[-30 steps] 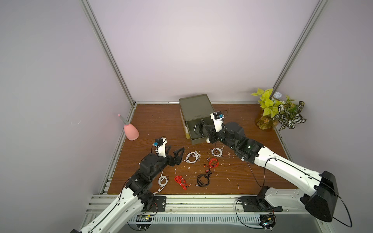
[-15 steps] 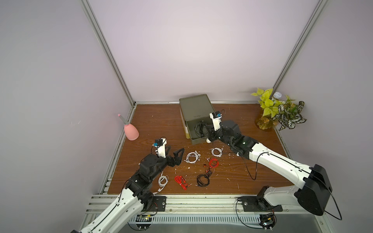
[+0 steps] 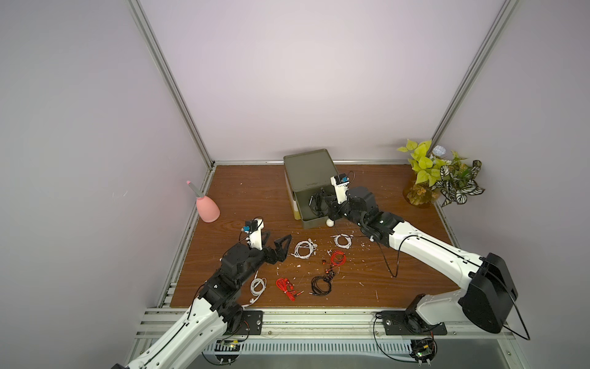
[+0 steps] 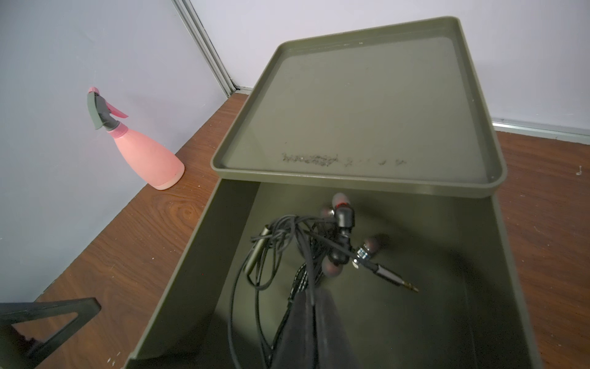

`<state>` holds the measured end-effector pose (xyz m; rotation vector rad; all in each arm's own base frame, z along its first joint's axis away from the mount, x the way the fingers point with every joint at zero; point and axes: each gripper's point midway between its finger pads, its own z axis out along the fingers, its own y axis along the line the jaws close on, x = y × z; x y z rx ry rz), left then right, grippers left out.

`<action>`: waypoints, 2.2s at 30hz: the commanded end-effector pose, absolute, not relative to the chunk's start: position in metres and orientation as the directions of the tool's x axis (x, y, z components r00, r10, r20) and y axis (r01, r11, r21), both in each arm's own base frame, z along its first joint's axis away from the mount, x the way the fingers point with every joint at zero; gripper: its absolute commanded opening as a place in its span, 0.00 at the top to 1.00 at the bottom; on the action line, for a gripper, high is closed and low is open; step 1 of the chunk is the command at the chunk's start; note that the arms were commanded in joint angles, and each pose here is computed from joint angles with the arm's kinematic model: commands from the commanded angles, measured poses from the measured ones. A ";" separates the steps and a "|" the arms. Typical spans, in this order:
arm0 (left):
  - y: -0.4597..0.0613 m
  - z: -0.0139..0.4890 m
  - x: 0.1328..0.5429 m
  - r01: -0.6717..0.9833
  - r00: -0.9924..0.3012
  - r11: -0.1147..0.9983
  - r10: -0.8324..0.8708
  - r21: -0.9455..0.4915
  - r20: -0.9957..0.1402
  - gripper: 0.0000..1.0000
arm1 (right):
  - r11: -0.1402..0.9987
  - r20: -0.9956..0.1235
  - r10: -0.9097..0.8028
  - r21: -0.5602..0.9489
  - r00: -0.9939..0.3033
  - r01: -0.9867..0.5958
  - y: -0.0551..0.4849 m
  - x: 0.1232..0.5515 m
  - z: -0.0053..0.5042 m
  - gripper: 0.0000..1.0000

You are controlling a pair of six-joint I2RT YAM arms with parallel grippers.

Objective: Place the wired earphones into the drawer by color
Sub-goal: Place the wired earphones in the drawer, then pick up the wired earphones from the center of the board.

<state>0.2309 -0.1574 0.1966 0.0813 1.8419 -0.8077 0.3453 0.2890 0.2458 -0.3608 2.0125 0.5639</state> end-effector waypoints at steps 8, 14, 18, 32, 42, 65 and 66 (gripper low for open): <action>-0.165 0.194 0.228 0.441 -0.452 0.759 -0.273 -0.479 -0.849 0.00 | 0.824 -0.915 0.074 0.280 -0.396 -0.493 0.286 0.344 0.300 0.46; -0.173 0.196 0.221 0.488 -0.476 0.736 -0.226 -0.469 -0.850 0.00 | 0.834 -0.930 0.084 0.263 -0.359 -0.486 0.267 0.330 0.318 0.33; -0.180 0.192 0.214 0.514 -0.503 0.707 -0.210 -0.485 -0.838 0.00 | 0.849 -0.939 0.086 0.245 -0.334 -0.469 0.247 0.315 0.322 0.25; -0.175 0.169 0.203 0.476 -0.556 0.680 -0.260 -0.558 -0.790 0.00 | 0.845 -0.911 0.106 0.293 -0.399 -0.447 0.197 0.256 0.266 0.16; -0.162 0.175 0.216 0.415 -0.498 0.712 -0.344 -0.566 -0.796 0.00 | 0.720 -0.737 0.078 0.507 -0.672 -0.473 0.218 0.200 0.173 0.30; -0.139 0.178 0.234 0.289 -0.425 0.758 -0.446 -0.585 -0.788 0.00 | 0.725 -0.580 -0.067 0.530 -0.811 -0.439 0.254 0.138 0.086 0.38; -0.139 0.178 0.234 0.289 -0.423 0.758 -0.447 -0.585 -0.788 0.00 | 0.728 -0.579 -0.075 0.524 -0.812 -0.441 0.255 0.137 0.084 0.38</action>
